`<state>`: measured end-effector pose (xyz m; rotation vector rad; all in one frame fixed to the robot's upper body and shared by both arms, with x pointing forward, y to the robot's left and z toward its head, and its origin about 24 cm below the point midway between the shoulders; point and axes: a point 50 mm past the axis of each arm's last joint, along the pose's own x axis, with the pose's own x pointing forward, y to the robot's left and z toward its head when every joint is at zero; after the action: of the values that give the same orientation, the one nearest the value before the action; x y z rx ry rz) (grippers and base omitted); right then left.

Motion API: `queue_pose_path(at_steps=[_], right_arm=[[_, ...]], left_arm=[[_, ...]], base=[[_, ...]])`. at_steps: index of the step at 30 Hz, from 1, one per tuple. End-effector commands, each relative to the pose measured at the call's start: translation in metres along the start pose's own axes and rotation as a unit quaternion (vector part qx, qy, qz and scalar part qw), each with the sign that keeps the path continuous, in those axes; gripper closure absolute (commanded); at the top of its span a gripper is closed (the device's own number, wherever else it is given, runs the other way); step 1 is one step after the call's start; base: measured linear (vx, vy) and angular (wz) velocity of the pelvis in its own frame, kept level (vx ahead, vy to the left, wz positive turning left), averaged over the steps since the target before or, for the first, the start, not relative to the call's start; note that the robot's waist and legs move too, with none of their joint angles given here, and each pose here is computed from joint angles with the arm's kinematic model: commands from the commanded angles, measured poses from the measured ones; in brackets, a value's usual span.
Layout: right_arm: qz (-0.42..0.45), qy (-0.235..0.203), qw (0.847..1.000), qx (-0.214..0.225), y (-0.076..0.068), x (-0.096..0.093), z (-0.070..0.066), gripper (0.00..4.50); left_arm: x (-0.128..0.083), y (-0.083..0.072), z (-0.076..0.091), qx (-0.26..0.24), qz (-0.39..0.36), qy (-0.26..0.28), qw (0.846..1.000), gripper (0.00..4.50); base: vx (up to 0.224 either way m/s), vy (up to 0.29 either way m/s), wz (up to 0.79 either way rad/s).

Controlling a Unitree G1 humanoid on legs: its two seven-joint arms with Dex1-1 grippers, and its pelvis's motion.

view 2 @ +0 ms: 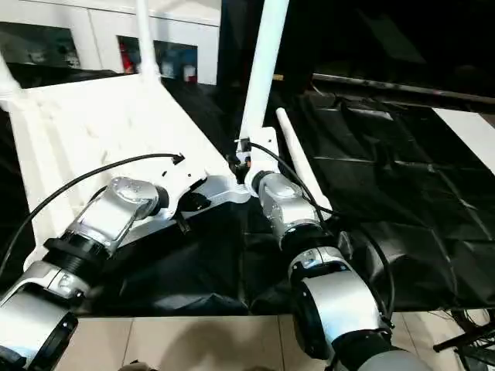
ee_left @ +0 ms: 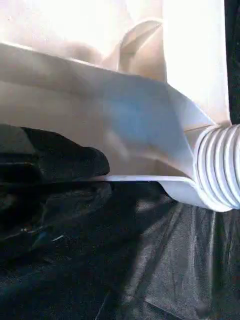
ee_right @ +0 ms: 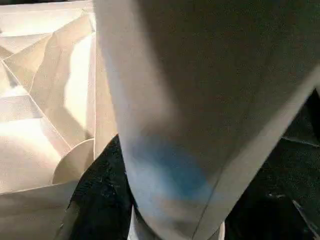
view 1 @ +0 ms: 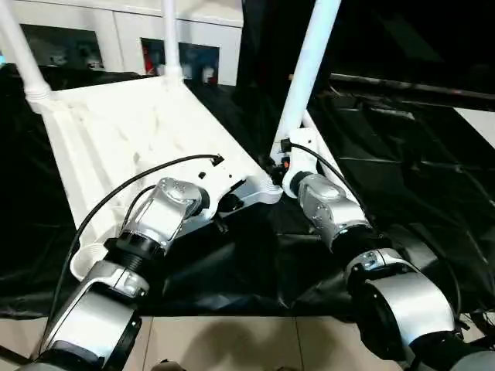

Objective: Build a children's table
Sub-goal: Insert table leg to table base

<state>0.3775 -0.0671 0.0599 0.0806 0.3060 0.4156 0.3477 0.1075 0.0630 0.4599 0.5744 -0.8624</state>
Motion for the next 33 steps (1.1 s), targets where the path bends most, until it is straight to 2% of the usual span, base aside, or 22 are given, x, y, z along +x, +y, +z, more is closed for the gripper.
queue_pose_path(at_steps=[1, 7, 11, 12, 14, 20, 27, 33], right_arm=[[0.03, 0.161, 0.986, 0.03, 0.02, -0.008, -0.07, 2.61], [0.036, 0.165, 0.986, 0.012, 0.023, -0.007, -0.067, 2.61], [0.035, 0.159, 0.986, 0.028, 0.023, -0.006, -0.064, 2.61], [0.038, 0.156, 0.986, 0.033, 0.023, -0.005, -0.062, 2.26], [0.038, 0.155, 0.987, 0.035, 0.023, -0.005, -0.061, 1.91], [0.035, 0.145, 0.988, 0.04, 0.021, -0.004, -0.055, 1.47], [0.055, 0.11, 0.991, 0.05, 0.02, -0.001, -0.041, 0.81], [0.088, 0.074, 0.993, 0.033, 0.019, 0.0, -0.029, 0.32]], left_arm=[[0.006, -0.014, 0.021, 0.022, -0.023, -0.034, 0.999, 4.5], [0.004, -0.013, 0.019, 0.02, -0.022, -0.033, 0.999, 4.5], [0.003, -0.012, 0.018, 0.021, -0.023, -0.032, 0.999, 4.5], [0.003, -0.012, 0.019, 0.021, -0.024, -0.031, 0.999, 4.5], [0.002, -0.011, 0.019, 0.021, -0.025, -0.031, 0.999, 4.5], [0.001, -0.012, 0.019, 0.024, -0.031, -0.032, 0.999, 4.5], [-0.001, -0.012, 0.019, 0.028, -0.038, -0.034, 0.998, 4.5], [-0.003, -0.011, 0.019, 0.033, -0.044, -0.037, 0.998, 4.5]], base=[[0.0, 0.0, 0.0], [0.0, 0.0, 0.0], [0.0, 0.0, 0.0], [0.0, 0.0, 0.0], [0.0, 0.0, 0.0], [0.0, 0.0, 0.0], [0.0, 0.0, 0.0], [0.0, 0.0, 0.0]])
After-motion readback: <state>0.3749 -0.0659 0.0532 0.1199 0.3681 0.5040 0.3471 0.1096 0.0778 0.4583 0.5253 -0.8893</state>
